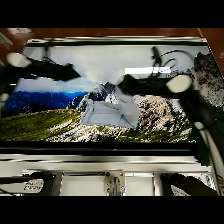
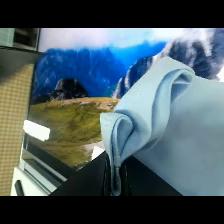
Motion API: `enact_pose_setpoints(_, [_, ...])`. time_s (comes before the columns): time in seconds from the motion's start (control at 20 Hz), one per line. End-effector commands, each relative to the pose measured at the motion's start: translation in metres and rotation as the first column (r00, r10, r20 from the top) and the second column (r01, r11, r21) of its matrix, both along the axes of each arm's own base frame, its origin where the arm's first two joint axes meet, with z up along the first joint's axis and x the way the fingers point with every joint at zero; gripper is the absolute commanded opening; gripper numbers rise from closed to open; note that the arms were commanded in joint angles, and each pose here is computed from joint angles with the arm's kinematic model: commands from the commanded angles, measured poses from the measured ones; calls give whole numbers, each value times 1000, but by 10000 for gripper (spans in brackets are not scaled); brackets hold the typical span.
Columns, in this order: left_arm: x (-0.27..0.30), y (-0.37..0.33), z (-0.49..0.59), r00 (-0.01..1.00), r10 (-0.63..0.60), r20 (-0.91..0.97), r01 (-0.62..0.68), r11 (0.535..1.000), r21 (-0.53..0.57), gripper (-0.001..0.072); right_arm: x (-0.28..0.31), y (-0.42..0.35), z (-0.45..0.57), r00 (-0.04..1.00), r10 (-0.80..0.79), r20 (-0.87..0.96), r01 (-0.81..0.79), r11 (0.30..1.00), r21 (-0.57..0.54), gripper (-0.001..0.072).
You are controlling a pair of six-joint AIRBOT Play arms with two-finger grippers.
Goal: Fold the shirts.
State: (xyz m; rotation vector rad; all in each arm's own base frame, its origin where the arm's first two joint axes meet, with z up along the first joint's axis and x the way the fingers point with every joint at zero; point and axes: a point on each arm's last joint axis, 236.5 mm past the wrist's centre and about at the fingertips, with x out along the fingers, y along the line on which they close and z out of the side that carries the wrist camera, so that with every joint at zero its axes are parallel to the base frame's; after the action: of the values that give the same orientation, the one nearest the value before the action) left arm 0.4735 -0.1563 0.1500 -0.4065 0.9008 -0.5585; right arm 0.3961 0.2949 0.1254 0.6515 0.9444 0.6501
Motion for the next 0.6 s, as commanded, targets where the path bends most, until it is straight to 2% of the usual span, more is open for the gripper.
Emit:
enact_pose_setpoints(0.0, [-29, 110, 77, 966, 212, 148, -226, 971, 82, 29, 6, 85, -62, 998, -34, -54, 38, 997, 69, 71])
enact_pose_setpoints(0.1, [-50, 139, 105, 941, 272, 201, -294, 952, 87, 30, 4, 117, -94, 994, -43, -105, 53, 994, 97, 71])
enact_pose_setpoints(0.25, [-72, 153, 117, 934, 292, 206, -317, 943, 103, 30, 5, 152, -124, 987, -28, -158, 46, 993, 111, 80])
enact_pose_setpoints(0.3, [-76, 152, 116, 937, 287, 198, -311, 944, 107, 31, 6, 161, -132, 984, -27, -178, 49, 992, 120, 182])
enact_pose_setpoints(0.35, [-77, 151, 114, 941, 280, 190, -304, 946, 111, 31, 7, 168, -135, 977, -29, -209, 60, 988, 143, 409])
enact_pose_setpoints(0.4, [-76, 151, 112, 943, 279, 184, -302, 947, 112, 31, 6, 171, -137, 975, -23, -223, 58, 987, 151, 560])
enact_pose_setpoints(0.55, [-74, 152, 109, 944, 279, 177, -301, 947, 113, 31, -4, 155, -133, 974, 84, -210, -64, 992, 105, 562])
